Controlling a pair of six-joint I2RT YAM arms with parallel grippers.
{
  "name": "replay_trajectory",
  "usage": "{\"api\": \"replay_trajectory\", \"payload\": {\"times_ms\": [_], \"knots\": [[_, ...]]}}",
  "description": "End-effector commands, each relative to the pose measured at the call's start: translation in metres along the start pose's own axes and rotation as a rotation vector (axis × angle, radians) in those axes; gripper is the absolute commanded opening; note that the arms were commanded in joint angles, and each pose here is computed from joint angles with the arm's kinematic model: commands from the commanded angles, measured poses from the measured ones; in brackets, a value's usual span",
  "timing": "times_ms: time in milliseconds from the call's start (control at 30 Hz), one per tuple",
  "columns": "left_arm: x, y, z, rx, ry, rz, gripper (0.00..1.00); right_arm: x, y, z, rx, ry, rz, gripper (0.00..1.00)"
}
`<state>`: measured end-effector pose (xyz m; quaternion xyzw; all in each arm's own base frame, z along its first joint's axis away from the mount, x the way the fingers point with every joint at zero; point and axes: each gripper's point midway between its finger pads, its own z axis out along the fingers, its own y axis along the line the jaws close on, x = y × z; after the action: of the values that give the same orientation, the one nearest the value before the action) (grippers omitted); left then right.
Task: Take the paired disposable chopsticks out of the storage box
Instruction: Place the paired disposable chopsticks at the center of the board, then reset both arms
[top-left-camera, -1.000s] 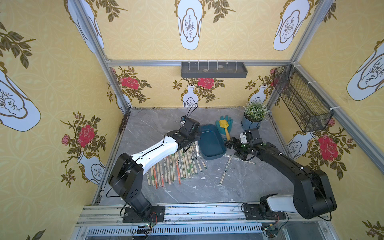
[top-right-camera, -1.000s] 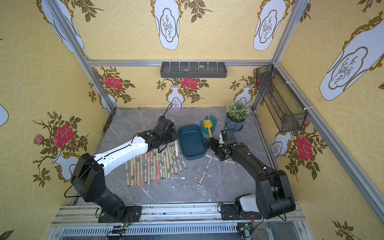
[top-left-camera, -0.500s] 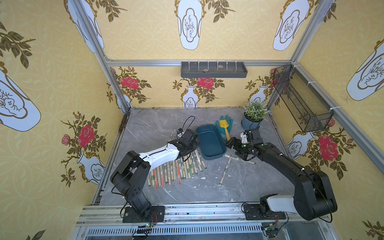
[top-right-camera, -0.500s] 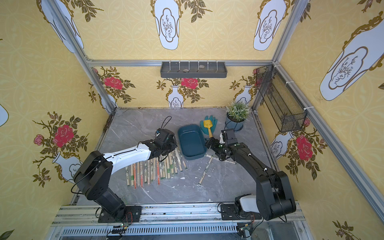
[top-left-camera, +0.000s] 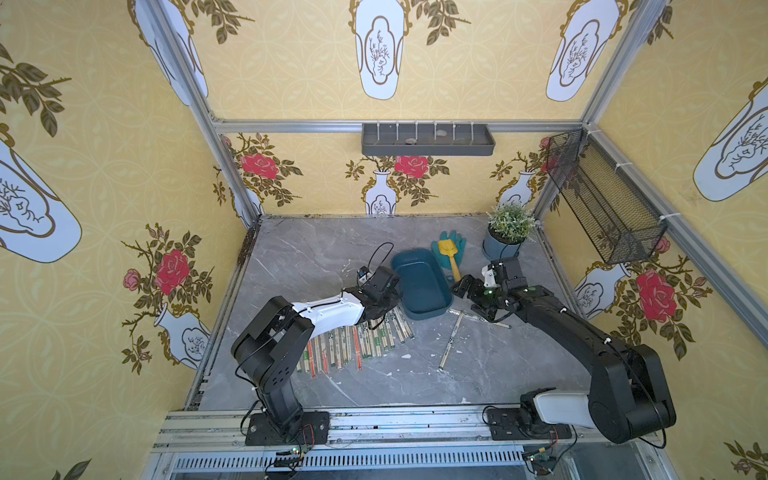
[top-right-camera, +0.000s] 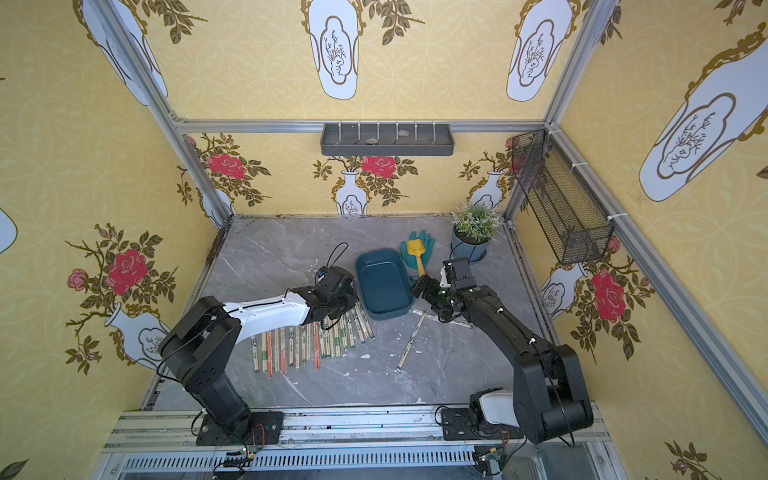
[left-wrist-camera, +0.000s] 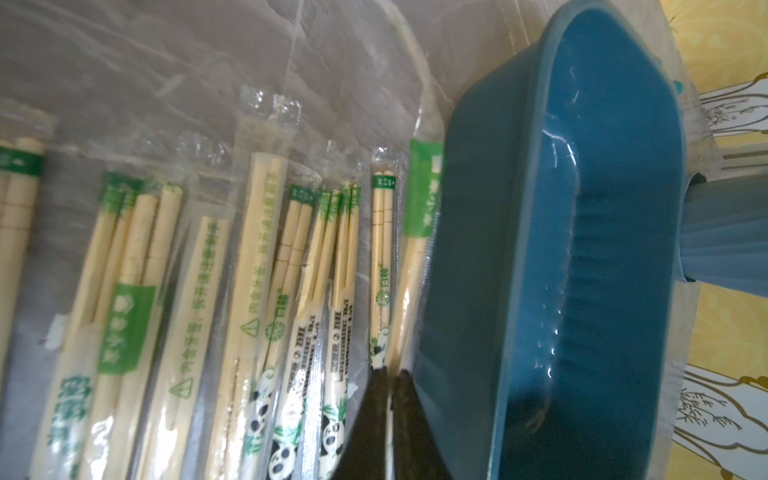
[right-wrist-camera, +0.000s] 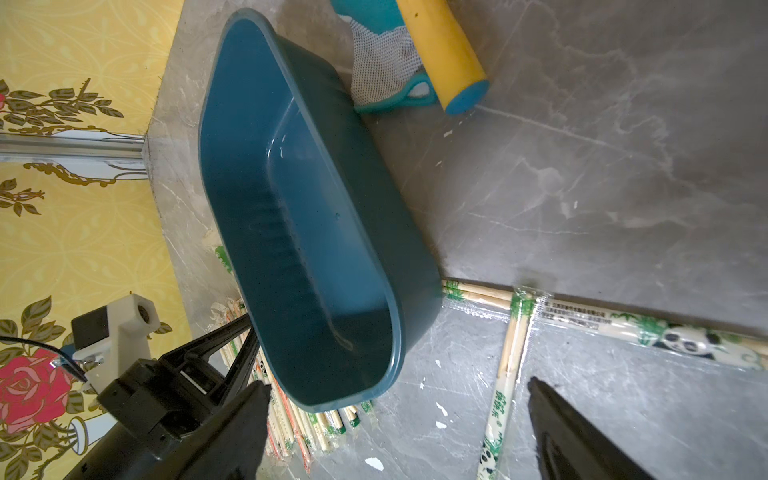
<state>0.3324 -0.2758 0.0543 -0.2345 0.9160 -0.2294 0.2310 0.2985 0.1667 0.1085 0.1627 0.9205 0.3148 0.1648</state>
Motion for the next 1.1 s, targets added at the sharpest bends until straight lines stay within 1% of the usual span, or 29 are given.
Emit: {"api": "replay_trajectory", "payload": {"times_ms": [0, 67, 200, 300, 333, 367, 400, 467, 567, 600, 667, 733, 767, 800, 867, 900, 933, 967, 1033, 1067], "knots": [[0.0, -0.008, 0.001, 0.037, 0.005, 0.002, 0.41, -0.006, 0.003, -0.003, 0.004, -0.023, -0.012, 0.97], [-0.003, -0.016, -0.005, 0.056, -0.001, 0.019, 0.54, -0.008, 0.005, -0.005, 0.005, -0.03, -0.011, 0.97], [-0.013, -0.029, -0.023, 0.086, -0.024, 0.06, 0.73, -0.015, 0.01, -0.011, 0.011, -0.053, -0.012, 0.98], [-0.023, -0.041, -0.044, 0.114, -0.059, 0.103, 0.87, -0.023, 0.011, -0.016, 0.03, -0.085, -0.012, 0.98], [-0.028, -0.046, -0.054, 0.123, -0.076, 0.125, 0.89, -0.028, 0.013, -0.02, 0.037, -0.104, -0.015, 0.98], [-0.035, -0.05, -0.064, 0.127, -0.103, 0.151, 0.97, -0.034, 0.014, -0.024, 0.052, -0.125, -0.016, 0.97], [-0.041, -0.053, -0.074, 0.126, -0.126, 0.176, 1.0, -0.039, 0.016, -0.027, 0.062, -0.146, -0.02, 0.98], [-0.056, -0.057, -0.096, 0.115, -0.186, 0.246, 1.0, -0.052, 0.022, -0.037, 0.076, -0.198, -0.034, 0.97], [-0.083, -0.057, -0.134, 0.063, -0.314, 0.357, 1.0, -0.074, 0.029, -0.053, 0.106, -0.286, -0.054, 0.98], [-0.094, -0.058, -0.15, 0.049, -0.371, 0.401, 1.0, -0.082, 0.03, -0.058, 0.114, -0.319, -0.052, 0.98], [-0.117, -0.049, -0.174, -0.022, -0.475, 0.454, 1.0, -0.099, 0.029, -0.068, 0.126, -0.382, -0.047, 0.97], [-0.139, -0.044, -0.194, -0.077, -0.584, 0.562, 1.0, -0.118, 0.026, -0.08, 0.135, -0.464, -0.045, 0.98], [-0.153, -0.034, -0.207, -0.131, -0.656, 0.582, 1.0, -0.13, 0.024, -0.089, 0.136, -0.538, -0.059, 0.98], [-0.164, -0.031, -0.218, -0.146, -0.724, 0.6, 1.0, -0.138, 0.021, -0.097, 0.141, -0.607, -0.074, 0.98], [-0.18, -0.028, -0.236, -0.136, -0.854, 0.725, 1.0, -0.156, 0.012, -0.119, 0.154, -0.778, -0.103, 0.98], [-0.184, -0.024, -0.242, -0.139, -0.921, 0.769, 1.0, -0.163, 0.005, -0.13, 0.173, -0.863, -0.107, 0.97], [-0.19, -0.02, -0.252, -0.147, -1.013, 0.814, 1.0, -0.17, -0.005, -0.143, 0.201, -0.962, -0.104, 0.98], [-0.191, -0.012, -0.255, -0.167, -1.082, 0.869, 1.0, -0.174, -0.014, -0.154, 0.22, -1.04, -0.11, 0.98], [-0.191, 0.007, -0.252, -0.195, -1.127, 0.957, 1.0, -0.179, -0.036, -0.161, 0.288, -1.101, -0.141, 0.98], [-0.193, 0.022, -0.248, -0.214, -1.129, 0.956, 1.0, -0.182, -0.049, -0.161, 0.332, -1.107, -0.159, 0.98]]}}
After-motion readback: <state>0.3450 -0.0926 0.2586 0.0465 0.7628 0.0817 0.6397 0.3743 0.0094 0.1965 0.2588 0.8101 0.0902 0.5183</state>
